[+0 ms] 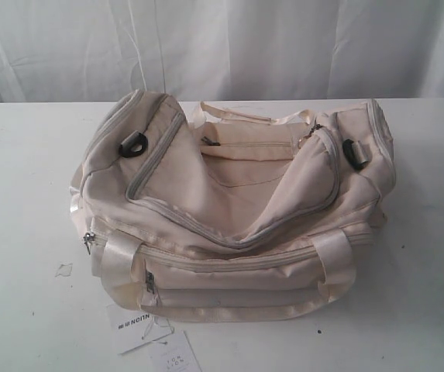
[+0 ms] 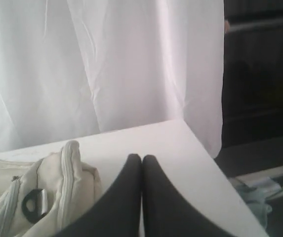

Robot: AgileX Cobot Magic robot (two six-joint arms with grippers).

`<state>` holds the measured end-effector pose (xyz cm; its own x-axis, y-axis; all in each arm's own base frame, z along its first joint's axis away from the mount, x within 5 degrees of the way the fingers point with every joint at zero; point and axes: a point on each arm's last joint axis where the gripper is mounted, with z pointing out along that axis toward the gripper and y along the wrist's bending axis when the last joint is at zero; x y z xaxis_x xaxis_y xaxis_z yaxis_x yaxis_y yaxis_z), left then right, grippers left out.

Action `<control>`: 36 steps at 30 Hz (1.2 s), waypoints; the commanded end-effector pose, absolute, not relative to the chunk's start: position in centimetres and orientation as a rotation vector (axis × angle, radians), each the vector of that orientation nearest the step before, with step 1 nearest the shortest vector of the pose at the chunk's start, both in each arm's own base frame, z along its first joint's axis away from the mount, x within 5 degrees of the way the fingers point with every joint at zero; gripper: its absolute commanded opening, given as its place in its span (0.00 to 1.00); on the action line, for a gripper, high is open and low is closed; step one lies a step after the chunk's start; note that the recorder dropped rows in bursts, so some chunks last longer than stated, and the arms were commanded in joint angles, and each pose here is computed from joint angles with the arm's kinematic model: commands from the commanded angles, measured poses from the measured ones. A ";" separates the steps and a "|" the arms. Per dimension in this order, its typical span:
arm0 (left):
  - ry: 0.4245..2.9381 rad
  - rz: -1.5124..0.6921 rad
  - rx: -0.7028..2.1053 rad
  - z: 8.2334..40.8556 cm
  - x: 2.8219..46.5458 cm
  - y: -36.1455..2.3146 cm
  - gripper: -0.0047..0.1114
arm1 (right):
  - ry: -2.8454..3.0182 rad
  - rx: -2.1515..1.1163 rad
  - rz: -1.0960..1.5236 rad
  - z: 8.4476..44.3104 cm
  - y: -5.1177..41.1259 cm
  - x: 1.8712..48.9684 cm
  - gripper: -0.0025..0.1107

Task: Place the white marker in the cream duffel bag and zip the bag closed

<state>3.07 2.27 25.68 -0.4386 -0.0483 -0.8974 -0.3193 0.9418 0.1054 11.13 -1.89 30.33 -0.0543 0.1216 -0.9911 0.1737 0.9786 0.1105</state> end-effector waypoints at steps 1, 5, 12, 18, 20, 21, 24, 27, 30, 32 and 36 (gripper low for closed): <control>2.002 0.306 -0.279 25.6 3.0 2.3 0.04 | 1.552 0.150 -0.132 31.1 -1.9 10.4 0.02; 2.002 0.306 -0.279 25.6 3.0 2.3 0.04 | 1.494 0.051 -0.235 31.8 -1.7 9.2 0.02; 2.002 0.306 -0.279 25.6 3.0 2.3 0.04 | 1.390 0.000 -0.290 32.6 -0.8 4.8 0.02; 2.002 0.306 -0.279 25.6 3.0 2.3 0.04 | 1.499 0.053 -0.212 30.9 -0.4 2.8 0.02; 2.002 0.306 -0.279 25.6 3.0 2.3 0.04 | 1.526 0.050 -0.219 30.6 -0.4 2.7 0.02; 2.002 0.306 -0.279 25.6 3.0 2.3 0.04 | 1.540 0.051 -0.217 30.5 -0.4 2.7 0.02; 2.002 0.306 -0.279 25.6 3.0 2.3 0.04 | 1.570 0.052 -0.214 29.8 -0.4 2.9 0.02; 2.002 0.306 -0.279 25.6 3.0 2.3 0.04 | 1.561 0.061 -0.207 28.5 -0.5 3.5 0.02; 2.002 0.306 -0.279 25.6 3.0 2.3 0.04 | 1.495 0.071 -0.205 26.2 -0.7 4.1 0.02; 2.000 0.306 -0.278 25.6 3.0 2.3 0.04 | 1.513 0.062 -0.222 23.6 -0.9 5.0 0.02; 1.997 0.306 -0.278 25.6 3.0 2.3 0.04 | 1.586 0.084 -0.198 20.4 -1.0 5.6 0.02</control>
